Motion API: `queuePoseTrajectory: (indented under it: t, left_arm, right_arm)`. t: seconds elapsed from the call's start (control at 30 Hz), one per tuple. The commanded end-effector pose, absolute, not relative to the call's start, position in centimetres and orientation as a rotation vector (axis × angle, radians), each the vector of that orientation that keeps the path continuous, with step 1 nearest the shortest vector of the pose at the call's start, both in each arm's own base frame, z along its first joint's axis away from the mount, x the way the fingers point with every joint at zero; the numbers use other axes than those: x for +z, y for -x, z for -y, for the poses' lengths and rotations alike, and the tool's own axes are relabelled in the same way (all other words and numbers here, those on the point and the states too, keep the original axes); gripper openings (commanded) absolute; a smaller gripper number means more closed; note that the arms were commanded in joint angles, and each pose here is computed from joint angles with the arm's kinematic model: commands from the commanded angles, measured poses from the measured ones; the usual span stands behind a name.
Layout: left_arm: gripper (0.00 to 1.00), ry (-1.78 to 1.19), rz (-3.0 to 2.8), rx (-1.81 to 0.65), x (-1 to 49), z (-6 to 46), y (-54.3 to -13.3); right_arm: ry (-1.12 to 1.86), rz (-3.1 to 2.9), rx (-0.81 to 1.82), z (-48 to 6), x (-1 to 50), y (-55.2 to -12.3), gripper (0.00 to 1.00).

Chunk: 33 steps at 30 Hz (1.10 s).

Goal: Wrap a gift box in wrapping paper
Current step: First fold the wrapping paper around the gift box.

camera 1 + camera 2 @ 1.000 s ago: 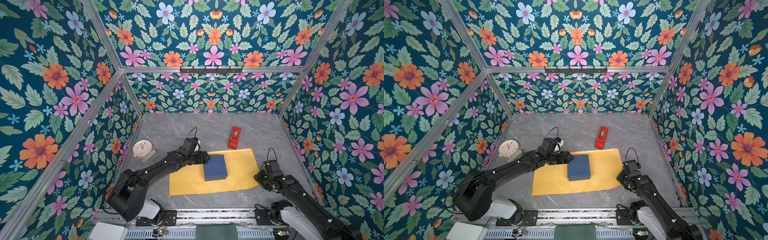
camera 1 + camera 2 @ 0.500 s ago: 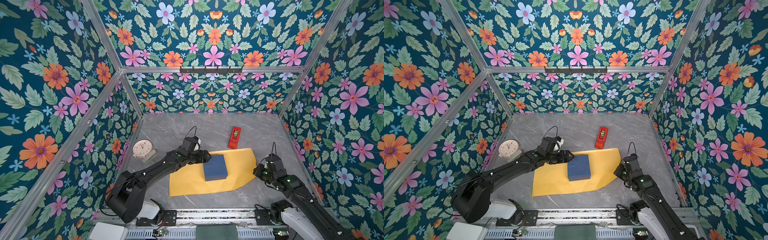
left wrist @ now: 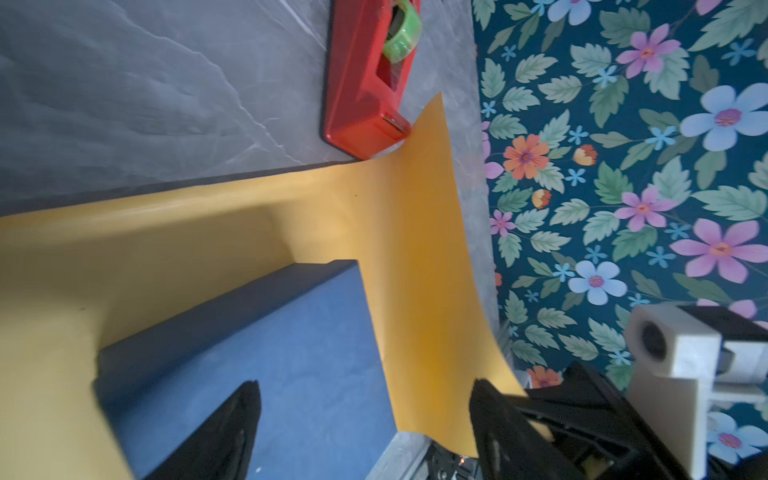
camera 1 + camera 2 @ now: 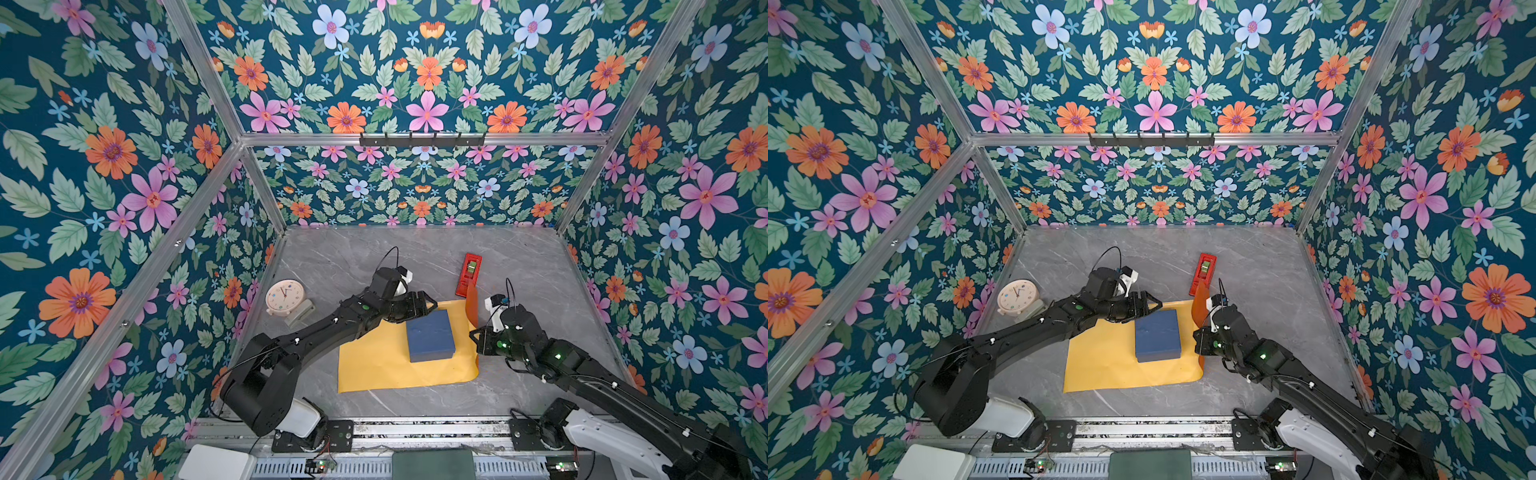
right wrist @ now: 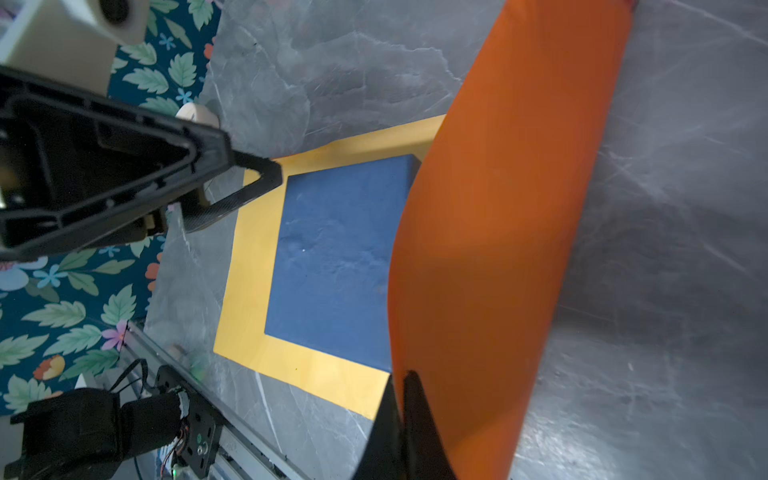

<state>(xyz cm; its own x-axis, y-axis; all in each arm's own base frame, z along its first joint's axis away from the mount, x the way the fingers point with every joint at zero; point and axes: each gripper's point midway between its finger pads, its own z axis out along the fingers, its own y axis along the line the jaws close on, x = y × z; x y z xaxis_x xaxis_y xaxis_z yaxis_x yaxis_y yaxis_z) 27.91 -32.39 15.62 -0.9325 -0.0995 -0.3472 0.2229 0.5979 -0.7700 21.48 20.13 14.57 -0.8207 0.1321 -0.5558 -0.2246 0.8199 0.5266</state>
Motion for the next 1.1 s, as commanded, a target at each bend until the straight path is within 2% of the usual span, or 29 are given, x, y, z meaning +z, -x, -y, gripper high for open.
queuePoseTrajectory:
  t: [0.0, 0.2, 0.33, 0.63, 0.77, 1.07]
  left_arm:
    - [0.82, -0.118, -2.411, -1.439, 17.7, 34.6, -27.8]
    - [0.81, -0.133, -2.41, -1.515, 18.0, 36.9, -28.2]
    - [0.77, -0.214, -2.471, -1.45, 17.1, 38.2, -27.9]
    - [0.58, -0.349, -2.597, -1.202, 13.9, 38.9, -28.4]
    - [0.44, -0.35, -2.599, -1.194, 13.7, 39.0, -28.7]
    - [0.01, -0.345, -2.597, -1.157, 13.1, 38.4, -28.8]
  right_arm:
    - [0.141, -2.332, 0.836, -21.9, 16.0, -22.1, 0.0]
    - [0.185, -2.348, 0.88, -23.6, 15.4, -21.6, 0.0]
    - [0.198, -2.352, 0.903, -24.3, 15.1, -21.6, 0.0]
    - [0.22, -2.356, 0.941, -25.3, 14.8, -21.4, 0.0]
    - [0.226, -2.365, 0.939, -25.4, 14.5, -21.3, 0.0]
    - [0.229, -2.368, 0.923, -25.2, 14.3, -21.2, 0.0]
